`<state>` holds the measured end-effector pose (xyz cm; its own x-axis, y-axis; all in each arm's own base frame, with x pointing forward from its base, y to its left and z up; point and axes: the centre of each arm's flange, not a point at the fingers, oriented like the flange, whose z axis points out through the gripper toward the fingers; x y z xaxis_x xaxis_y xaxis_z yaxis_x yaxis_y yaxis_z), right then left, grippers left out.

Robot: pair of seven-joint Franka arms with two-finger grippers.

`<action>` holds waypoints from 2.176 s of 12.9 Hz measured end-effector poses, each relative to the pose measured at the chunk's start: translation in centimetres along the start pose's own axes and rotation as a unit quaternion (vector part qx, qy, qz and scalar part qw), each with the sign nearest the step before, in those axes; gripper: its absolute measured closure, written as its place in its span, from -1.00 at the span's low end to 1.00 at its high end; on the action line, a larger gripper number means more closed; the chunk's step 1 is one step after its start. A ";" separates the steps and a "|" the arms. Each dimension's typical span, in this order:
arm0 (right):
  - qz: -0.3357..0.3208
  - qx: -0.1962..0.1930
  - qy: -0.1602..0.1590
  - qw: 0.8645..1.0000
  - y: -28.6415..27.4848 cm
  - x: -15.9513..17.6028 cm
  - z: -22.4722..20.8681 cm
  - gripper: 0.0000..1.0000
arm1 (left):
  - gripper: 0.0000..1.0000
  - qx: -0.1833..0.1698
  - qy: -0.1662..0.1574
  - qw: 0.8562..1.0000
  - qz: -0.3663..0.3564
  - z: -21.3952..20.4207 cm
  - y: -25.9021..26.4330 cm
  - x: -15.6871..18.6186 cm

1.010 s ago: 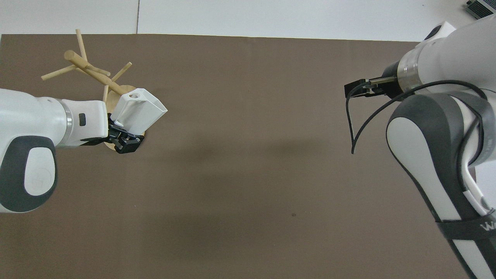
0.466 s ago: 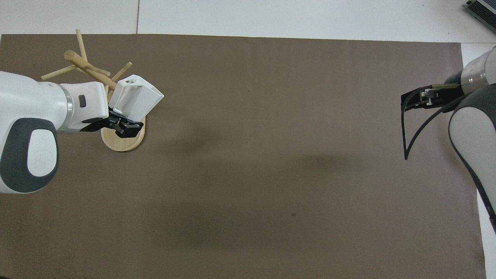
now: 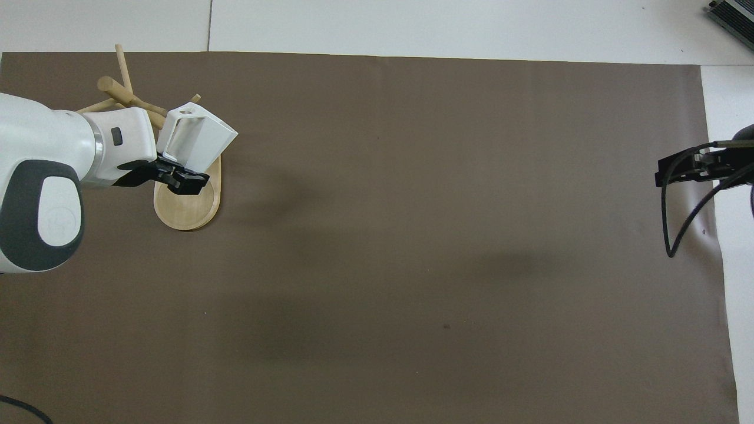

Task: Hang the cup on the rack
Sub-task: 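Move the cup with the left gripper onto a peg of the rack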

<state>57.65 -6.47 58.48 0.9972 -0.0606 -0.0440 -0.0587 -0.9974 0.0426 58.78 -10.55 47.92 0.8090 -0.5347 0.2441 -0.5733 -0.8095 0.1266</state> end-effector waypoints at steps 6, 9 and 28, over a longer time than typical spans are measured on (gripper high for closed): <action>0.000 0.003 -0.009 1.000 0.8 -2.5 -3.9 -1.00 | -0.37 0.016 -0.004 1.000 -0.026 -0.1 -0.7 0.7; 0.002 0.006 -0.008 1.000 1.0 -2.6 -4.0 -1.00 | -0.37 0.018 -0.005 0.999 -0.038 0.1 -1.7 0.6; 0.041 0.028 0.023 0.999 -0.4 -1.7 -4.4 -1.00 | -0.37 0.014 -0.019 0.992 -0.123 1.2 -6.4 1.0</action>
<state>56.15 -5.80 62.91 0.9899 -0.1416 0.0026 -0.1416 -0.9899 -0.0119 63.41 -6.20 46.25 0.9283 -0.3293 0.1727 -0.3553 -0.9226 0.1505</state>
